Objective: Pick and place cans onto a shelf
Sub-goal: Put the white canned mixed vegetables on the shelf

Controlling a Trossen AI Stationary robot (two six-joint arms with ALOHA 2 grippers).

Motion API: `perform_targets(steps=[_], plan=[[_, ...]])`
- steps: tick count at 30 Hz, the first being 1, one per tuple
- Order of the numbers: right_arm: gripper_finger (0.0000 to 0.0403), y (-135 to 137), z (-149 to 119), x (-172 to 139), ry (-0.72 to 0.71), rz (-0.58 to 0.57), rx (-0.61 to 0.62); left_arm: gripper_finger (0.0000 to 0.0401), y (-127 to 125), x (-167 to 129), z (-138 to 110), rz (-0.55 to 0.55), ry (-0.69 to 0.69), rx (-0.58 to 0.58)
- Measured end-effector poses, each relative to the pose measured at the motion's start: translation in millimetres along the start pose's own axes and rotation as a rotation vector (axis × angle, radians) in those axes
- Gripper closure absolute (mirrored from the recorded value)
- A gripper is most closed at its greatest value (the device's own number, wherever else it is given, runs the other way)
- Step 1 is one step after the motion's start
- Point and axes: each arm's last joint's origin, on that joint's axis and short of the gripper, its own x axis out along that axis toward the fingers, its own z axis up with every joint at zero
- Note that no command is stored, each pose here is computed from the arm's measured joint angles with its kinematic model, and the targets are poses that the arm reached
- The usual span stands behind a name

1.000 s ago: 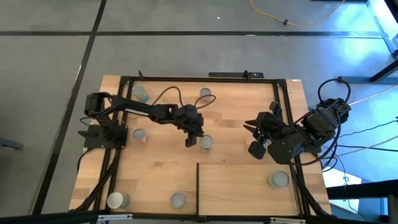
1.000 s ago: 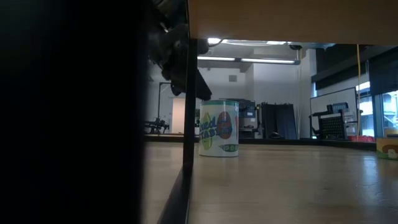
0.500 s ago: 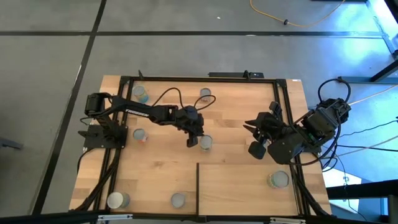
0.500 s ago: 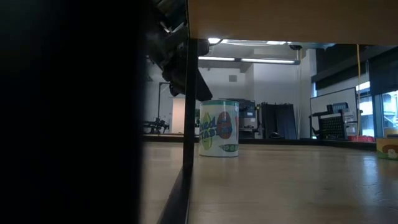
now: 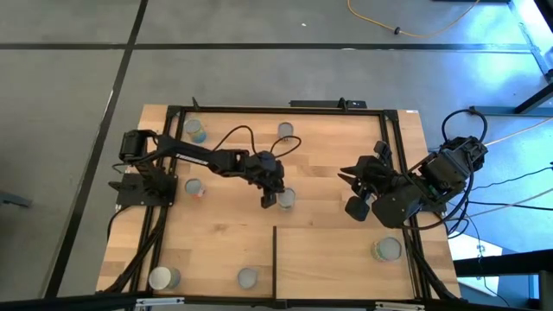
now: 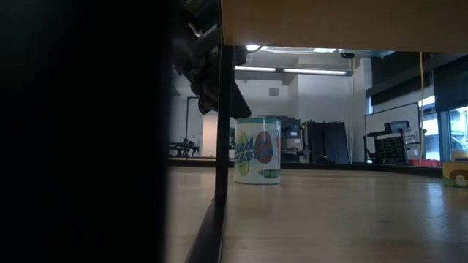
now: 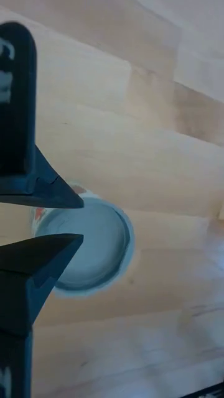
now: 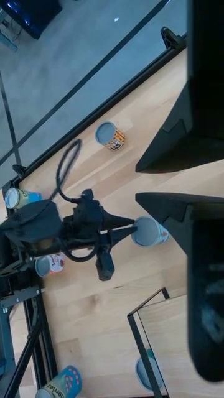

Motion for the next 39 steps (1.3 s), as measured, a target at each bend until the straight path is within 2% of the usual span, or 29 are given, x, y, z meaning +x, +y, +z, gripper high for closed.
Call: perform_targets(steps=[19,28,39], plan=[[0.0338,0.4,-0.3,0.1,0.007,0.006,-0.023,0.0332,1.4,3.4,0.7,0.052,-0.031,0.029],[0.0338,0.7,-0.6,0.1,0.019,0.017,-0.023,0.0332,-6.3,6.7,-0.8,0.011,-0.031,0.036],[0.0338,0.7,-0.6,0.2,0.02,0.018,-0.023,0.0332,-12.7,-0.4,25.2,0.009,-0.108,0.061]])
